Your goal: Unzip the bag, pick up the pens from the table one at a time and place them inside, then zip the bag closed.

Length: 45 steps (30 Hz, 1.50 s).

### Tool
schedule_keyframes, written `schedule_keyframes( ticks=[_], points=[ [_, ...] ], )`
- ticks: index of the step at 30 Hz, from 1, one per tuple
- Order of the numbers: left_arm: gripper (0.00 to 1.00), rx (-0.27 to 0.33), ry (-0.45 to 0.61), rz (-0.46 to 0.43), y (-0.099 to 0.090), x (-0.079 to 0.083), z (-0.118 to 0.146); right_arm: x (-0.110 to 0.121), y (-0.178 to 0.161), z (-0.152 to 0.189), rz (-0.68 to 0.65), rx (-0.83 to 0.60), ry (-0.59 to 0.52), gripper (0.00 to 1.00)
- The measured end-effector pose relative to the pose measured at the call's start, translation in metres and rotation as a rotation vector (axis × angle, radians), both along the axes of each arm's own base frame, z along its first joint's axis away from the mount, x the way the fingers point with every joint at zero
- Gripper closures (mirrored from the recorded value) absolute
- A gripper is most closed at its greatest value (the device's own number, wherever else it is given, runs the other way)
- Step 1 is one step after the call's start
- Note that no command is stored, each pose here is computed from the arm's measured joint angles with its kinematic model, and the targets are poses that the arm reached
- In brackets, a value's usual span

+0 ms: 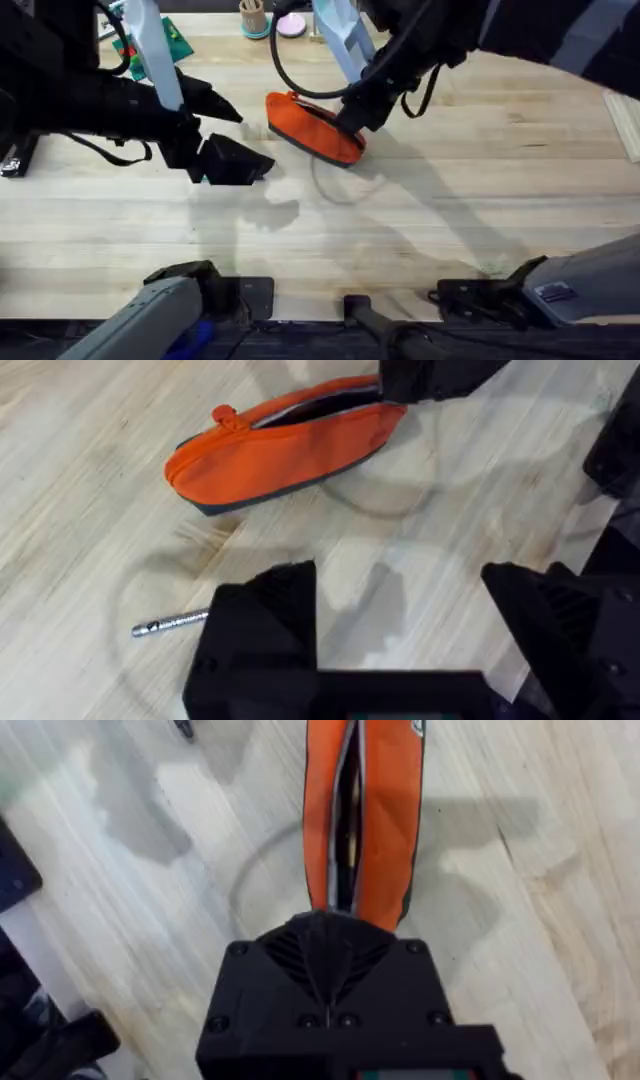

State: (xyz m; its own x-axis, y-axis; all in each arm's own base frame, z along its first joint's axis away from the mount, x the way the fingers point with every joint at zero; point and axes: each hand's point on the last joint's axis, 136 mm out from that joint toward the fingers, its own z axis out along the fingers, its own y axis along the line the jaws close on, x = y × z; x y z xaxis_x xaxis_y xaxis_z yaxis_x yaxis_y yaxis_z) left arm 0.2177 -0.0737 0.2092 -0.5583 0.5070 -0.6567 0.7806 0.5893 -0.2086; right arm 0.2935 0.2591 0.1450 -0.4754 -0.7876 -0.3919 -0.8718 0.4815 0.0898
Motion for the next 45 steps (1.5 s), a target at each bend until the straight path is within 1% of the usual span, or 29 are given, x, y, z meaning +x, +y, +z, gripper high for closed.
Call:
schedule_keyframes(
  ticks=[12,21,29,39,45],
  points=[
    [0.005,-0.002,0.004,0.003,0.000,0.000,0.000,0.011,0.008,0.000,0.012,0.025,-0.039,0.974],
    [0.006,-0.002,0.006,0.003,0.000,-0.001,0.000,0.019,0.013,-0.015,0.032,0.017,-0.041,0.974],
    [0.006,-0.005,0.019,0.006,-0.001,-0.003,-0.001,0.027,0.019,-0.018,0.048,0.030,-0.070,0.974],
    [0.006,-0.009,0.034,0.009,-0.001,-0.005,-0.001,0.032,0.024,-0.041,0.057,0.013,-0.038,0.974],
    [0.006,-0.009,0.035,0.011,-0.001,-0.005,-0.001,0.032,0.025,-0.045,0.058,0.010,-0.031,0.974]
  ],
)
